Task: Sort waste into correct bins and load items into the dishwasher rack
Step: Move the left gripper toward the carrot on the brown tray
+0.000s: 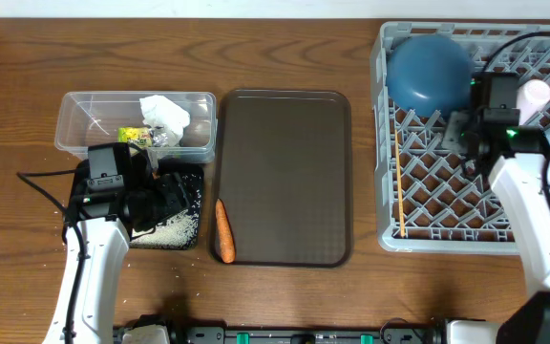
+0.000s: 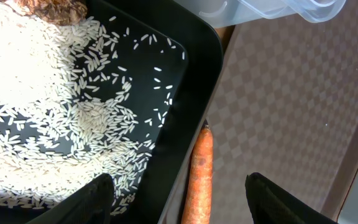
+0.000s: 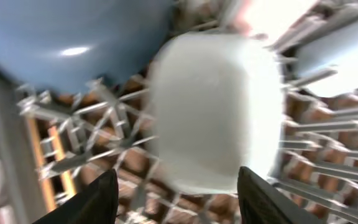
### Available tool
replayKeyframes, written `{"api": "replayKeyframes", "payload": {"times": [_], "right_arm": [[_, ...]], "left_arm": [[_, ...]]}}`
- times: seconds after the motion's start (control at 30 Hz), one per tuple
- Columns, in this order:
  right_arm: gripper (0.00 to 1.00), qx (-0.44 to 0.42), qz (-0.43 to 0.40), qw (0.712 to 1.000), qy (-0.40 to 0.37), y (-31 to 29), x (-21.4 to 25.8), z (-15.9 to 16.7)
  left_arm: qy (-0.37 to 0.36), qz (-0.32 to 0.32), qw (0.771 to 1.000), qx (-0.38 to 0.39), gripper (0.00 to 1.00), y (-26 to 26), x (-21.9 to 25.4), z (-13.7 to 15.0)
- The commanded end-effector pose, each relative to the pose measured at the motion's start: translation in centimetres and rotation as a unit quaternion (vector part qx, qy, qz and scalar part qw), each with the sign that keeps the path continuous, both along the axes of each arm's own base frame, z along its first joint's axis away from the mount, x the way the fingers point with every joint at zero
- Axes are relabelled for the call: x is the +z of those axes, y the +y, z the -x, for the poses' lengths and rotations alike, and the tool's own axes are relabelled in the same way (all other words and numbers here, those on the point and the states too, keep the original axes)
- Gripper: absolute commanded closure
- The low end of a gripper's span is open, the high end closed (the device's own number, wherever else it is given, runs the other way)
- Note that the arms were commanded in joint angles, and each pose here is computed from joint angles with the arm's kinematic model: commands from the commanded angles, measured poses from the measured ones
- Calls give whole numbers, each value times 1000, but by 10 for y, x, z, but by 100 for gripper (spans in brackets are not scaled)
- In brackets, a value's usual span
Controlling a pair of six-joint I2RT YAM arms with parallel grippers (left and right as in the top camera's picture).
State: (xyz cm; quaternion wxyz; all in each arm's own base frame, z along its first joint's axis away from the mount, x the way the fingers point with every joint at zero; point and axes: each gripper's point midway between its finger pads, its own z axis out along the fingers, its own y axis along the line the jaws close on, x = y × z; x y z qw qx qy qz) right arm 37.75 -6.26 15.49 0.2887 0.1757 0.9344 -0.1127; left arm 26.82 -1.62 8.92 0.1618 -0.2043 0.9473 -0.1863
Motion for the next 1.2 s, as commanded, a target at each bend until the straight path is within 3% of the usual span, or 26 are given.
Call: {"api": "replayKeyframes", "payload": {"times": [0.0, 0.43, 0.73, 1.0, 1.17], "right_arm": [[42, -44, 23, 999, -2, -18, 4, 7], [37, -18, -18, 1000, 16, -2, -4, 12], [32, 194, -135, 972, 5, 84, 4, 5], [32, 214, -133, 968, 18, 105, 1, 11], [32, 209, -136, 968, 23, 104, 0, 13]], "left_arm": [[-1, -18, 1000, -3, 31, 5, -1, -1], [-1, -18, 1000, -3, 31, 5, -1, -1], [-9, -28, 999, -34, 31, 0, -1, -1], [-32, -47, 989, -134, 31, -38, 1, -1], [-18, -83, 985, -147, 31, -46, -5, 5]]}}
